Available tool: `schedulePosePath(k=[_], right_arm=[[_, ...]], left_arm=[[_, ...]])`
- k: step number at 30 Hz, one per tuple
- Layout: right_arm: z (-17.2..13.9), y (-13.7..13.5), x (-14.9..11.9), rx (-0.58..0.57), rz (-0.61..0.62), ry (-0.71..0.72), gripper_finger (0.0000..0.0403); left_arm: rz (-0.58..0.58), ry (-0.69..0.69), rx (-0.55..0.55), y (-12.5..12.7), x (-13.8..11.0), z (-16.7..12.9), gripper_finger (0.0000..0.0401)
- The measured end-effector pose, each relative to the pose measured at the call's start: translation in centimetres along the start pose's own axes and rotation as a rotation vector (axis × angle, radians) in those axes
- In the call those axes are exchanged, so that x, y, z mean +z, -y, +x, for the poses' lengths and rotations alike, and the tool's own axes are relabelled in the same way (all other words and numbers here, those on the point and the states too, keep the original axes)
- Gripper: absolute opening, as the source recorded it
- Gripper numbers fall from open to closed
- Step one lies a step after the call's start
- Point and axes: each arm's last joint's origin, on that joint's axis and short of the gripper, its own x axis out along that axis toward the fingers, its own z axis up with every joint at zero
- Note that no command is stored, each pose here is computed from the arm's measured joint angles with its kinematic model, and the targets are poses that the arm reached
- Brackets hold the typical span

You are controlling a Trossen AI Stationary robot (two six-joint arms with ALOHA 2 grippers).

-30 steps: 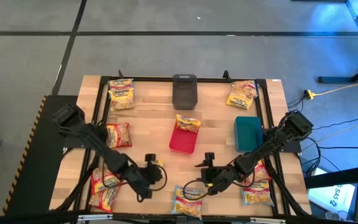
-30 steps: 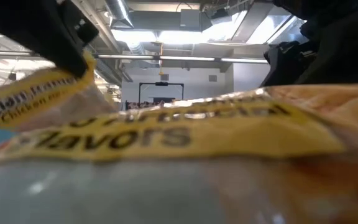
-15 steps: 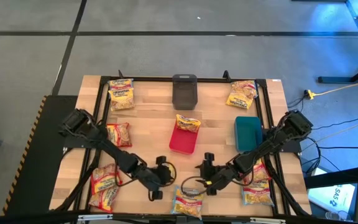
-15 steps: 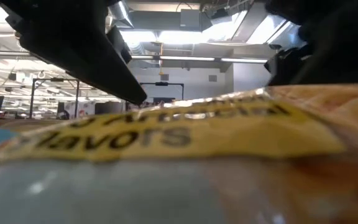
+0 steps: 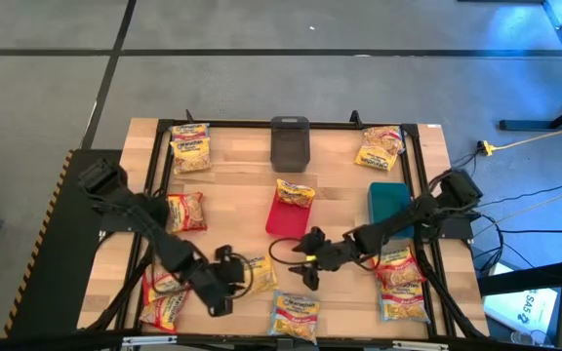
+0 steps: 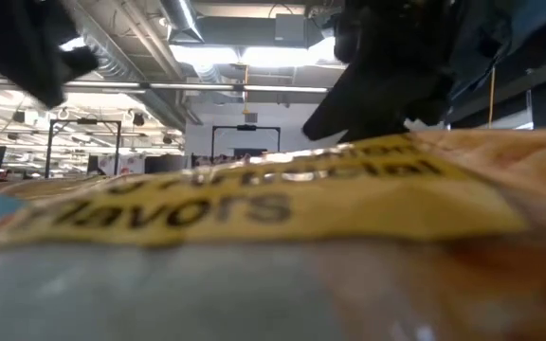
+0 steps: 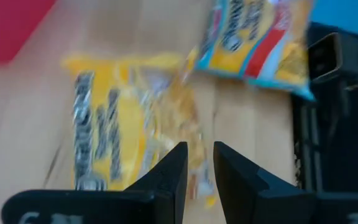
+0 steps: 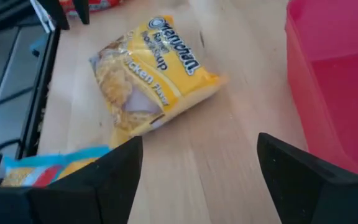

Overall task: Sort Maruchan noodles
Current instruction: Put the yellow noodle pack into the red bin

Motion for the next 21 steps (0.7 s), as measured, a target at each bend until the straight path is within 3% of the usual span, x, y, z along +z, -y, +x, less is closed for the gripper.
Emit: schedulePosePath(k=[4,10,21], right_arm=[[1.2,0.9,-0.2,0.012,0.082,-0.009,0.0279],[2.9,1.8,-0.9,0.054,0.192,-0.047,0.0273],[3.8,1.8,-1.6,0.073,0.231,-0.081,0.0273]], left_arm=[[-0.035,-0.024,0.122,0.2,-2.3,0.1,0.0071],[-0.027,-0.06,0.175,0.6,-4.2,1.6,0.0071],[0.079,-0.077,0.24,-0.3,-4.9,5.8,0.0071]])
